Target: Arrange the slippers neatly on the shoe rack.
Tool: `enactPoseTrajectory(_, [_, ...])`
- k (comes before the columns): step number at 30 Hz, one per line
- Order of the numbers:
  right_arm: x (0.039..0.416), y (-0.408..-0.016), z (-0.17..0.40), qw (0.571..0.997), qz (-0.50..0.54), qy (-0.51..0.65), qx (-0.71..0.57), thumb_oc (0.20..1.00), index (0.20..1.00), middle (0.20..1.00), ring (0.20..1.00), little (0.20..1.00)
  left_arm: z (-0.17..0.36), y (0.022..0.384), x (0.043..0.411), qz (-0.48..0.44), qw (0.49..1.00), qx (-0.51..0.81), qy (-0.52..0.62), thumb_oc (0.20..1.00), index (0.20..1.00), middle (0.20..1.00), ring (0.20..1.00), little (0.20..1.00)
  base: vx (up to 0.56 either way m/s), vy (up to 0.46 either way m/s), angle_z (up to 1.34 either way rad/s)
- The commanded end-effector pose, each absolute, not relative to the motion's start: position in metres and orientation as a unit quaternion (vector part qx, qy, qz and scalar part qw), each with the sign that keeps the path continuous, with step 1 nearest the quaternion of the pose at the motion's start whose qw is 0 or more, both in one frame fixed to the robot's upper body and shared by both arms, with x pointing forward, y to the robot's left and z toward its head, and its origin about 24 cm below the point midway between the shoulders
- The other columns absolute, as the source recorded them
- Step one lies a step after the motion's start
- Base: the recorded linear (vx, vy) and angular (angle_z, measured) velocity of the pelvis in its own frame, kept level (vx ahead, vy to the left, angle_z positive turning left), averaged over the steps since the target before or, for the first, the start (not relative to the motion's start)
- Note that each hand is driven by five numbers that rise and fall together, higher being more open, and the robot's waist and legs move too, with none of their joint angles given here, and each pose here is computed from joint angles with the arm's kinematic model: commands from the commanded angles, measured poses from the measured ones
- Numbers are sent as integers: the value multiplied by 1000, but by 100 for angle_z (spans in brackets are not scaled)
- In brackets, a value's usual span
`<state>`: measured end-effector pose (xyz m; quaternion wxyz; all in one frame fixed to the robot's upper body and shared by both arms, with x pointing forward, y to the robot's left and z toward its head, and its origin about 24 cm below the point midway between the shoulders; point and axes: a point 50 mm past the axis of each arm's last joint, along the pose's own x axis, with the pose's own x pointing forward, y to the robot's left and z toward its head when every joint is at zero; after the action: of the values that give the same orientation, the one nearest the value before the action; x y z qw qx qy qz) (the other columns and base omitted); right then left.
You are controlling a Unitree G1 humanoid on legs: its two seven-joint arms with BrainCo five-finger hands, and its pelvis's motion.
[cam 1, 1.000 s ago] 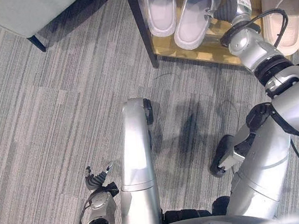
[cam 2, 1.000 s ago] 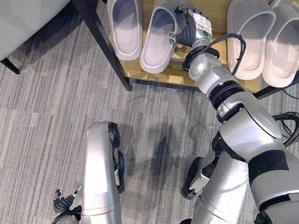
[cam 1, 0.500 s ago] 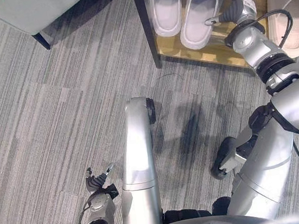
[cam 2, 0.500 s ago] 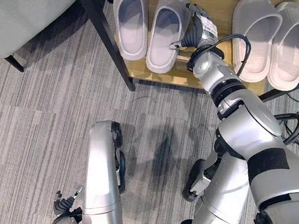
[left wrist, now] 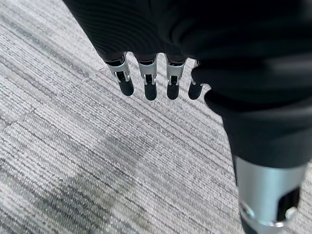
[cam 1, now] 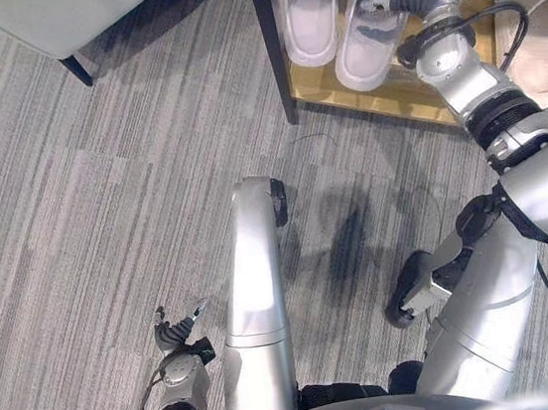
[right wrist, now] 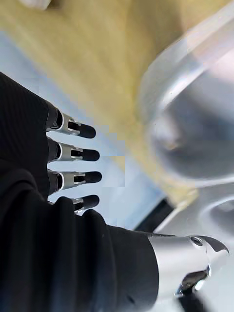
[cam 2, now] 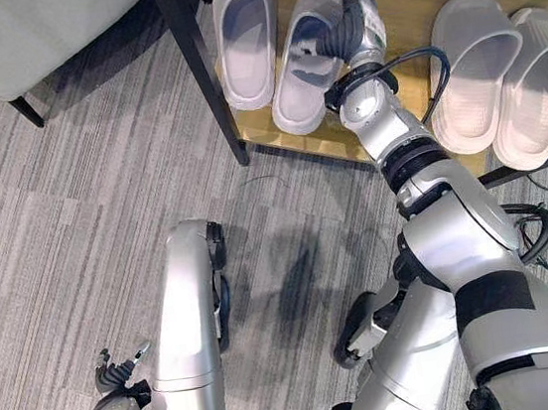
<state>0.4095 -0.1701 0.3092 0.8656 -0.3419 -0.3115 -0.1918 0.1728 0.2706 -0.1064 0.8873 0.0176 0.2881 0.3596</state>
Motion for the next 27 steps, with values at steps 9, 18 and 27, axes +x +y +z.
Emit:
enactPoseTrajectory(9, [369,-196,286,846,-228,-400,-270,1000,1000,1000,1000,1000,-71,287,204,446,876,-81,166,1000,1000,1000,1000,1000,-33,77,-5])
enactPoseTrajectory(18, [331,-216,167,946,-170,-275,-32,1000,1000,1000,1000,1000,-21,288,256,410,904,-106,58,1000,1000,1000,1000,1000,-17,96,-28])
enactPoseTrajectory(27, [261,-246,6,963,-260,4,-71,1000,1000,1000,1000,1000,-72,274,202,448,870,-147,143,1000,1000,1000,1000,1000,-111,30,0])
